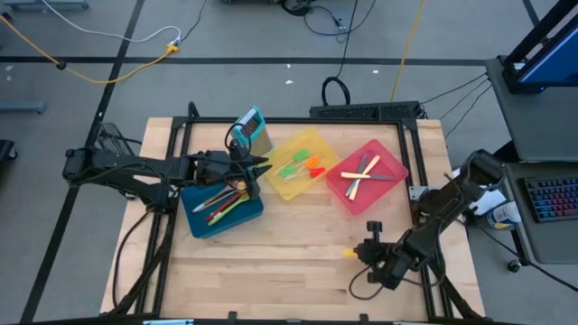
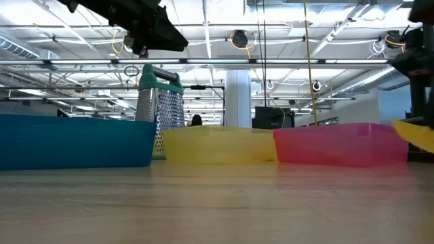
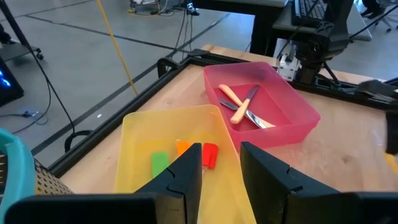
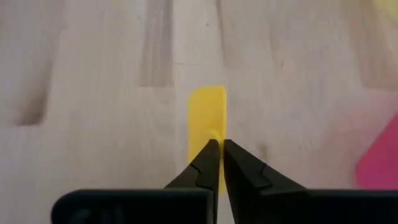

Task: Pick & Place Kitchen Items
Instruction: Put the yellow spatula into the yellow bin

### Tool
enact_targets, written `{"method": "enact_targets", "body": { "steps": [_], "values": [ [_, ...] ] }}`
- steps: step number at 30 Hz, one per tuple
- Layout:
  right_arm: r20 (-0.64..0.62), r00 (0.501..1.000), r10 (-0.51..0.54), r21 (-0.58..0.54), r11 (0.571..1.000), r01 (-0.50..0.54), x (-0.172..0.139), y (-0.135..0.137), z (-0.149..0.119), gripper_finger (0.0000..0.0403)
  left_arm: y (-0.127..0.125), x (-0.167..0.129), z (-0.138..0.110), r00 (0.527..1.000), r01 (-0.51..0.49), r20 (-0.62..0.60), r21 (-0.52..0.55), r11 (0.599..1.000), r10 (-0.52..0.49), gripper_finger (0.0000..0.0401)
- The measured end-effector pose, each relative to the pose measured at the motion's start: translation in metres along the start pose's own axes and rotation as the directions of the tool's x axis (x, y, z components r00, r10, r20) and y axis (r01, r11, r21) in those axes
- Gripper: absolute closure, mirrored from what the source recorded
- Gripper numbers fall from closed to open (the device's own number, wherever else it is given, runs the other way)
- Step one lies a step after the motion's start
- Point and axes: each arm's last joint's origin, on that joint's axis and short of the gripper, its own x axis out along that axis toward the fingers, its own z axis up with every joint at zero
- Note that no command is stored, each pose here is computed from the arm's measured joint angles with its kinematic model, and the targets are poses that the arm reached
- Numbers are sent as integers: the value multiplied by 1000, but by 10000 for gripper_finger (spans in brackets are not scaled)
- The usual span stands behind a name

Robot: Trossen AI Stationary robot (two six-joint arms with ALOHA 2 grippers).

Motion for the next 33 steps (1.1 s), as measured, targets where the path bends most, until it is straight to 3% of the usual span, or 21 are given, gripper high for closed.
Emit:
{"method": "enact_targets", "body": {
  "steps": [5,11,19,28,33],
  "values": [
    [3,998,-68,-19,997,68,15,-20,1,401,0,0,0,1000,0,-1,4,1000,0,288],
    [25,998,-59,-83,995,61,32,-36,8,401,0,0,-1,1000,2,-7,7,1000,-2,288],
    [-34,995,97,-54,994,-99,32,-39,13,388,-1,0,-3,999,26,-32,8,1000,-26,288],
    [-25,989,147,34,989,-146,21,-36,11,287,-1,0,-3,999,25,-32,-31,999,-26,288],
    [-2,992,126,108,986,-125,37,-39,-20,213,-1,0,-3,999,26,-32,-36,999,-27,288]
  ]
}}
